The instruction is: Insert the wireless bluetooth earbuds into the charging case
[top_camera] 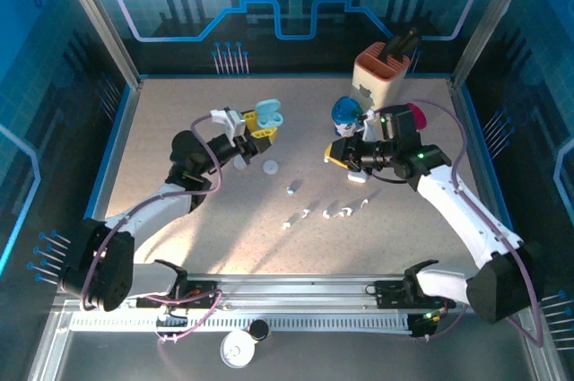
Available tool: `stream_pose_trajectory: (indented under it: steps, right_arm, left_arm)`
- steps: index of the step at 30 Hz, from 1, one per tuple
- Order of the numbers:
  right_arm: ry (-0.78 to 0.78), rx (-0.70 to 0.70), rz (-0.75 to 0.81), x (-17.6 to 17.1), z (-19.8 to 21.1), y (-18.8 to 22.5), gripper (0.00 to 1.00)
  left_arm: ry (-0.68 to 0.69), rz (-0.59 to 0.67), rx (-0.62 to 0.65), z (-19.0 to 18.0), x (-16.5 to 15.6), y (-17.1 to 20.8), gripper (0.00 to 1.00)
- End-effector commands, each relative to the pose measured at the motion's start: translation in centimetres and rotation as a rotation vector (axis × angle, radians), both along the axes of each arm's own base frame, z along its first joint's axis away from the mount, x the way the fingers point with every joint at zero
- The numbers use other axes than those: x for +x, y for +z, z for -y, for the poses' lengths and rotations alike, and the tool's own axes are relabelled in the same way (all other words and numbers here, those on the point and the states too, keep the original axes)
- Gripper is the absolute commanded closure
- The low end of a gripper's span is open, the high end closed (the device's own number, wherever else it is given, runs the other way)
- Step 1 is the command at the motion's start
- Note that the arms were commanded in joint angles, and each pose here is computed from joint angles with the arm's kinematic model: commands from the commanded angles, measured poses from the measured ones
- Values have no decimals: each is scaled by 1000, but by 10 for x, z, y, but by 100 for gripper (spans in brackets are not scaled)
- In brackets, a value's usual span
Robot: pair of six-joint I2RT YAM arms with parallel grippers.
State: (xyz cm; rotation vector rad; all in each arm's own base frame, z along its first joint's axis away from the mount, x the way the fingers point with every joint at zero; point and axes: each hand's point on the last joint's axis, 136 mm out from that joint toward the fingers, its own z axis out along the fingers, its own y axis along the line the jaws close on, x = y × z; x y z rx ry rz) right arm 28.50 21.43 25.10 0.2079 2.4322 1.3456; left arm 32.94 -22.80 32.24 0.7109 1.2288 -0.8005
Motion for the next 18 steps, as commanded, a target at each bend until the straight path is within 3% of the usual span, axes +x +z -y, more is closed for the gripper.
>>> stream_pose_trajectory:
  steps: [1,9,18]
  right_arm:
    - [-1,72,88,2,-5,39,82]
    - [21,144,168,3,-19,82,83]
    - [31,282,111,8,-34,101,86]
  left_arm:
    - [41,83,15,12,0,5,63]
    - [39,90,40,39,-9,-5,62]
    - [5,86,63,59,-17,-12,62]
